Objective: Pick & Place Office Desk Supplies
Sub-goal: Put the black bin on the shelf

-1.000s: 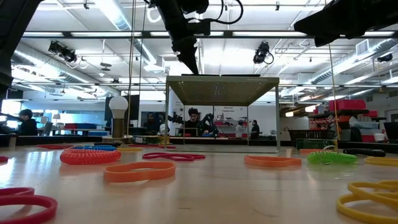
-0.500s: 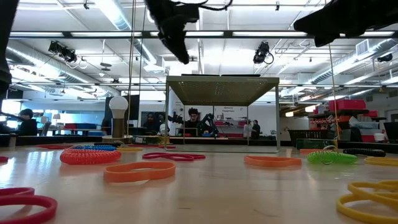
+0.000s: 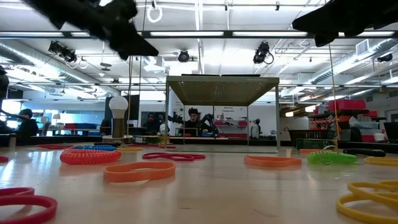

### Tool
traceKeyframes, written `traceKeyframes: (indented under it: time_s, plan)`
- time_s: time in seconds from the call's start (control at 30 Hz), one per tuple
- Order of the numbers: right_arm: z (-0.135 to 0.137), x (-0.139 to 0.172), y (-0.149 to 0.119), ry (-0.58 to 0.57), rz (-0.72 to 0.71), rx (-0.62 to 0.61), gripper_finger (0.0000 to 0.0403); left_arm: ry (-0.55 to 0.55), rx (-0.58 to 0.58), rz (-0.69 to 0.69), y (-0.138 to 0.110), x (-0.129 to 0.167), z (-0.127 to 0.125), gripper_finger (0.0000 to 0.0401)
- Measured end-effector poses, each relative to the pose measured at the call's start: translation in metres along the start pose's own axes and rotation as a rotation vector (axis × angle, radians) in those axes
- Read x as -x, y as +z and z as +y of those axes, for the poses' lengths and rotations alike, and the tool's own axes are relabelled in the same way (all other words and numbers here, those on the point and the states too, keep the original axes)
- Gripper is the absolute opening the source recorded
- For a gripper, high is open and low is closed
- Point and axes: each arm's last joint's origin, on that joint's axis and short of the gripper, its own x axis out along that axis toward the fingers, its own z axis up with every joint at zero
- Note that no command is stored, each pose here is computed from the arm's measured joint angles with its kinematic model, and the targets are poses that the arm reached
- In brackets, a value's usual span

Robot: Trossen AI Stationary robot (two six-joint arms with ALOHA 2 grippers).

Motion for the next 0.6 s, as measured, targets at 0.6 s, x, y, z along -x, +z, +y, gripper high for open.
traceKeyframes:
  time_s: [0.6]
  plan:
    - [-0.010,0.002,0.005,-0.321,-0.044,-0.150,0.0009,-0.002,0.107,-0.305,-0.076,0.024,0.024,0.0009]
